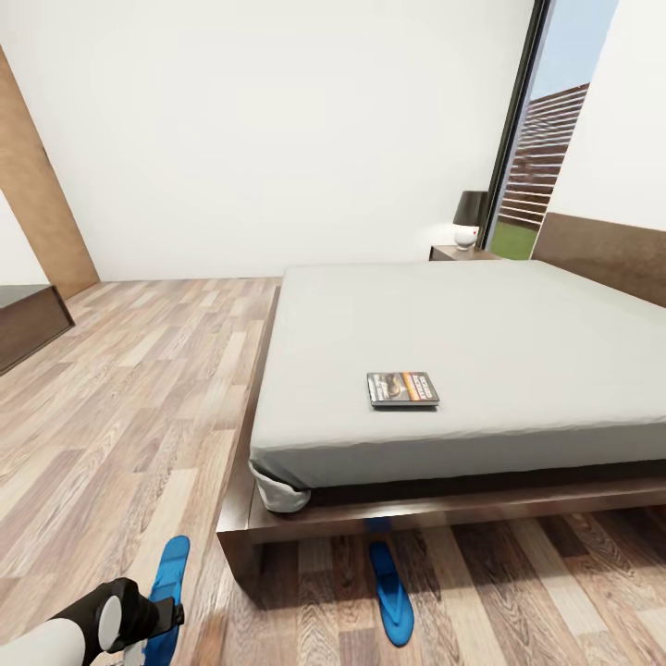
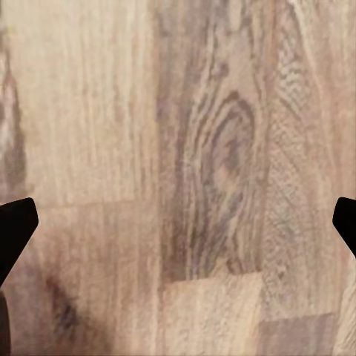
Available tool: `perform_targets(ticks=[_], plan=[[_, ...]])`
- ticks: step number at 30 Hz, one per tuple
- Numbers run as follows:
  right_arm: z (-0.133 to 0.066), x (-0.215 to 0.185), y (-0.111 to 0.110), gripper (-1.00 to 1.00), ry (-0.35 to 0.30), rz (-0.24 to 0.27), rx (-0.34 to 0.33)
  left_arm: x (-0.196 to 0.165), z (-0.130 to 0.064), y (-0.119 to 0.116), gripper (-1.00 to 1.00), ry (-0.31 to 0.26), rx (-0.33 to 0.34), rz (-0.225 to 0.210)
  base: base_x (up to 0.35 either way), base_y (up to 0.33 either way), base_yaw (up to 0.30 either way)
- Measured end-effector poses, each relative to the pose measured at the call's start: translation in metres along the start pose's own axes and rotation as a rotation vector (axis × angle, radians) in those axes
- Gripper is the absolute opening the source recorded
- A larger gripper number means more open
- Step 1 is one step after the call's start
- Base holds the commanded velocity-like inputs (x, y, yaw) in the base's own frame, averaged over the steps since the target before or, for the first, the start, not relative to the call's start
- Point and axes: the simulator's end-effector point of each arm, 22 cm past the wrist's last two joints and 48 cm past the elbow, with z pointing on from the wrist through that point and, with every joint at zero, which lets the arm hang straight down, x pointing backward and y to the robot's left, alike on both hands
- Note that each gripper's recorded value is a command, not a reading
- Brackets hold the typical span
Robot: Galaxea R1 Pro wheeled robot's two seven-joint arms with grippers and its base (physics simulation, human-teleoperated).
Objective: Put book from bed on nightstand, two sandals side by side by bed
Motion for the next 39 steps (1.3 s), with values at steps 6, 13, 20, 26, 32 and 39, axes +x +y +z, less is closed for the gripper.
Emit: perform_targets(ticks=[6,13,20,26,32,39], plan=[[0.0,0.0,-0.003,1.0,0.001,0.002,0.007,0.01,0.0,-0.002,-1.0,0.046,0.004,-0.002,0.0,0.0,0.0],[-0.005,0.006,-0.05,1.0,0.016,0.009,0.195,0.012,0.0,-0.004,-1.0,0.056,0.008,-0.003,0.0,0.0,0.0],[-0.044,0.005,-0.109,1.0,0.02,0.006,0.666,0.013,-0.001,-0.009,-1.0,0.058,0.02,-0.004,0.0,0.0,0.0],[-0.083,0.001,-0.133,1.0,0.022,0.005,0.924,0.014,-0.001,-0.012,-1.0,0.06,0.024,-0.005,0.0,0.0,0.0],[-0.114,-0.002,-0.148,1.0,0.021,0.002,1.091,0.015,-0.001,-0.013,-1.0,0.061,0.025,-0.005,0.0,0.0,0.0],[-0.102,-0.006,-0.135,1.0,0.013,0.006,1.027,0.014,-0.001,-0.014,-1.0,0.06,0.026,-0.005,0.0,0.0,0.0]])
